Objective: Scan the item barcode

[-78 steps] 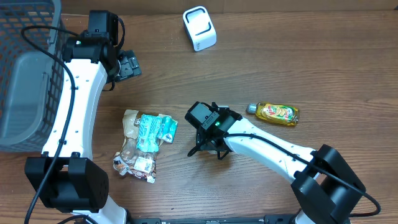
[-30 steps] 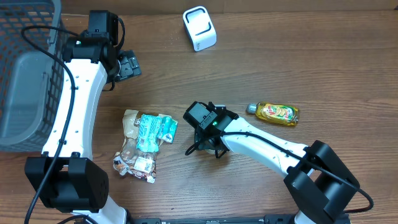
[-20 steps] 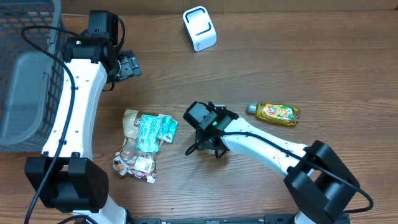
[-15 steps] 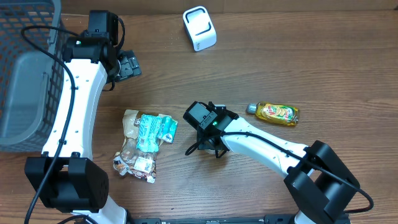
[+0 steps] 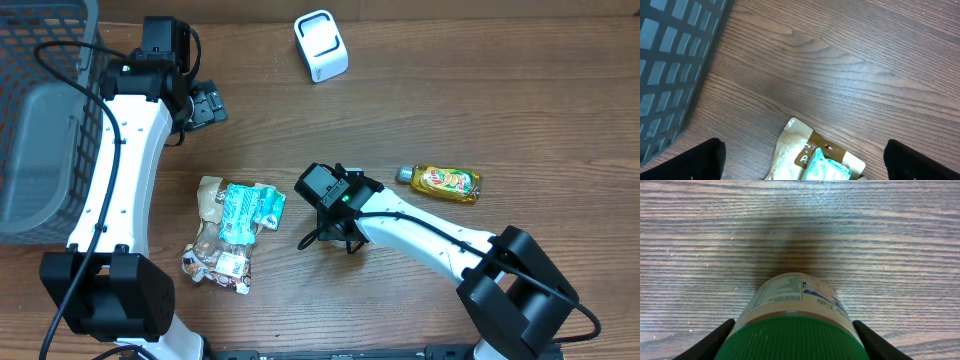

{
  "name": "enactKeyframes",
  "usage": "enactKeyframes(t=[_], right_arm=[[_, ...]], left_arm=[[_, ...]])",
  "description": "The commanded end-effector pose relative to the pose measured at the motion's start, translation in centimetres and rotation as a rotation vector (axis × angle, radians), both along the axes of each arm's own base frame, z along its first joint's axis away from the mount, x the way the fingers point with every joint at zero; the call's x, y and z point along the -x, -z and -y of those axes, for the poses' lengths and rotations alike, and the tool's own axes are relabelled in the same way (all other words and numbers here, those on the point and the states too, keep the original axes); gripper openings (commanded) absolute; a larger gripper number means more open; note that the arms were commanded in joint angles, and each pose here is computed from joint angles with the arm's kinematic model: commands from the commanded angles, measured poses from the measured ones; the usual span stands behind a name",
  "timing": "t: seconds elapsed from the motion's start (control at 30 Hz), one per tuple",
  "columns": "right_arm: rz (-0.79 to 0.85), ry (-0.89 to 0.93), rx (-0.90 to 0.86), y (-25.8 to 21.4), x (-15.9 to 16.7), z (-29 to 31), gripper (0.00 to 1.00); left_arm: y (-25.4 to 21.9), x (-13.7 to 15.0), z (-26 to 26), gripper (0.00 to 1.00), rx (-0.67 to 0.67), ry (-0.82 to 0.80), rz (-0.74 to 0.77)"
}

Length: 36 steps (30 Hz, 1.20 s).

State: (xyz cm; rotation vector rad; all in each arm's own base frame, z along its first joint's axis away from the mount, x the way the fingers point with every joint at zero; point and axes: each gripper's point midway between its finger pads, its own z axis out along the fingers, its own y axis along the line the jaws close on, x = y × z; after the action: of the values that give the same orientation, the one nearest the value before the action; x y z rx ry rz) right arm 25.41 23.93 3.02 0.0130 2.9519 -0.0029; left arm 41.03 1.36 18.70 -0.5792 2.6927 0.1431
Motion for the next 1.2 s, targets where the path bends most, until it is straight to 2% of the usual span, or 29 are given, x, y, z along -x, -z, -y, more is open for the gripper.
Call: enactKeyframes(t=[0.0,0.4,0.53,0.6,0.7,0.77,1.03,1.17], right_arm=[[-0.008,-0.003,0.004,0.41,0.09,0.06,0.59],[-0.001,-0.002,0.011,0.40,-0.04,0.17,0.73],[0.001,-0.001,0.011,0.39,-0.07,0.16,0.74],[0.002,-0.002,0.009,0.39,-0.11,0.13,0.69],[0.001,-0.001,0.009,0.39,-0.09,0.13,0.54],[0.000,-0.002,0.009,0.39,-0.07,0.12,0.47],[-0.002,-0.002,0.007,0.39,-0.04,0.08,0.44],[-0.001,-0.002,0.006,0.38,-0.06,0.07,0.48]], left_arm=[[-0.79,-0.03,0.03,1.00,-0.001,0.014,0.018],[-0.80,-0.03,0.03,1.00,-0.001,0.014,0.018],[-0.79,-0.03,0.03,1.00,-0.001,0.014,0.018],[-0.80,-0.03,0.03,1.00,-0.001,0.014,0.018],[-0.79,-0.03,0.03,1.00,-0.001,0.014,0.018],[-0.79,-0.03,0.03,1.00,-0.001,0.014,0.018],[-0.80,-0.03,0.03,1.00,-0.001,0.014,0.018],[-0.79,-0.03,0.03,1.00,-0.001,0.014,0.018]])
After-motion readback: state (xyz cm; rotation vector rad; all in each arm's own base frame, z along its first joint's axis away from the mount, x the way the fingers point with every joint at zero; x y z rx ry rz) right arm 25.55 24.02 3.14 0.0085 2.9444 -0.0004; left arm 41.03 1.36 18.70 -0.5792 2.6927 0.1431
